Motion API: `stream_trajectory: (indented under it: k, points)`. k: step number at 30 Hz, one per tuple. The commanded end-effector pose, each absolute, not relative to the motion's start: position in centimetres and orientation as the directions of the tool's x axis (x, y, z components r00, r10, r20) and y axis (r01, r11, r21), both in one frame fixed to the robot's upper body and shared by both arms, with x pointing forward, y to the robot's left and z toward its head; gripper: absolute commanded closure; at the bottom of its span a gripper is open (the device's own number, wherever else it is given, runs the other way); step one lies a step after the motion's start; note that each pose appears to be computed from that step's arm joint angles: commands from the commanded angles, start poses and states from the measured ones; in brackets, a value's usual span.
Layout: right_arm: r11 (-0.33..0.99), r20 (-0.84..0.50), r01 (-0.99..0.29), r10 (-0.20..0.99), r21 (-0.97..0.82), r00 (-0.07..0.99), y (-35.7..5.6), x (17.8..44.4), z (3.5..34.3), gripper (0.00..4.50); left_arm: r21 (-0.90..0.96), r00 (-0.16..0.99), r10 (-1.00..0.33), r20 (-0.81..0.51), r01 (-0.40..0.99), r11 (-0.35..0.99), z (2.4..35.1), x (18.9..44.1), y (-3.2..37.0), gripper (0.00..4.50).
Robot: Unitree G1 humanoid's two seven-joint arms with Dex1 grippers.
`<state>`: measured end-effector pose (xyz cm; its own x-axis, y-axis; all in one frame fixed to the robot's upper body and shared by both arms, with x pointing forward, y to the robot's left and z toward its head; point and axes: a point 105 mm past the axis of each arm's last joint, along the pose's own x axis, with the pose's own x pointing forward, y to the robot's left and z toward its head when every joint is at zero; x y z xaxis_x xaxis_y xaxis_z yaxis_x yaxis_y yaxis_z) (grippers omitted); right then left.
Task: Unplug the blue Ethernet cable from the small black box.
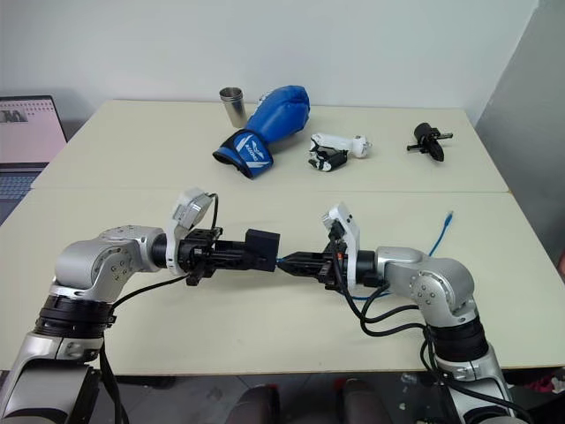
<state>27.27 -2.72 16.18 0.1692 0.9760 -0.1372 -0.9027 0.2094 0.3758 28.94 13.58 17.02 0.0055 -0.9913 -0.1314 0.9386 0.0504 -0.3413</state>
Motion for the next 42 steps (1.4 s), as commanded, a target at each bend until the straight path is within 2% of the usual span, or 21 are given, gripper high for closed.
stream_trajectory:
  k: [1,8,11,14,17,20,22,27,30,33,35,37,42]
  points:
    - [0.221,-0.172,-0.884,0.972,0.411,0.163,-5.3,26.9,16.0,4.41,-0.307,0.059,-0.988,-0.143,0.946,0.101,17.9,29.7,15.3,3.70]
    - [0.295,-0.207,-0.864,0.952,0.407,0.227,-7.6,26.9,15.6,4.41,-0.295,0.146,-0.975,-0.167,0.936,0.191,17.1,30.6,16.4,3.70]
    - [0.518,-0.189,-0.809,0.855,0.278,0.482,-9.5,31.2,15.8,4.41,-0.273,0.202,-0.964,-0.174,0.930,0.244,16.8,31.2,16.8,3.70]
    - [0.782,-0.147,-0.616,0.623,0.096,0.768,-12.9,37.1,16.0,4.41,-0.253,0.240,-0.957,-0.161,0.927,0.275,16.6,31.7,16.4,3.70]
    - [0.887,-0.124,-0.462,0.456,-0.021,0.881,-15.1,40.4,15.6,4.41,-0.235,0.268,-0.952,-0.148,0.926,0.297,16.5,32.1,15.9,3.70]
    - [0.932,-0.132,-0.349,0.335,-0.100,0.933,-16.3,42.9,14.7,4.41,-0.211,0.285,-0.947,-0.147,0.926,0.312,16.3,32.4,15.3,3.70]
    - [0.941,-0.142,-0.324,0.310,-0.096,0.940,-16.5,43.6,14.2,3.72,-0.199,0.305,-0.942,-0.142,0.923,0.329,16.2,32.7,15.1,3.70]
    - [0.934,-0.137,-0.348,0.336,-0.077,0.932,-16.2,43.4,14.5,2.57,-0.168,0.356,-0.924,-0.140,0.911,0.377,15.8,33.0,15.3,3.70]
    - [0.923,-0.100,-0.378,0.370,-0.076,0.924,-16.1,42.7,15.7,1.88,-0.132,0.433,-0.892,-0.128,0.884,0.448,15.7,33.8,15.8,3.70]
    - [0.854,-0.054,-0.504,0.501,-0.128,0.864,-14.4,40.8,17.5,1.19,-0.032,0.567,-0.817,-0.108,0.819,0.573,15.8,35.4,17.0,3.70]
    - [0.734,-0.036,-0.662,0.665,-0.155,0.746,-11.5,38.0,18.7,0.71,0.037,0.732,-0.681,-0.030,0.681,0.731,16.6,37.5,19.0,3.70]
    - [0.611,-0.046,-0.771,0.778,-0.179,0.627,-9.1,35.2,19.3,0.64,0.096,0.857,-0.514,0.037,0.509,0.855,17.0,39.1,21.5,3.70]
    - [0.479,-0.073,-0.851,0.861,-0.216,0.504,-5.7,32.2,19.8,0.64,0.132,0.948,-0.298,0.108,0.283,0.950,16.4,39.8,25.1,3.70]
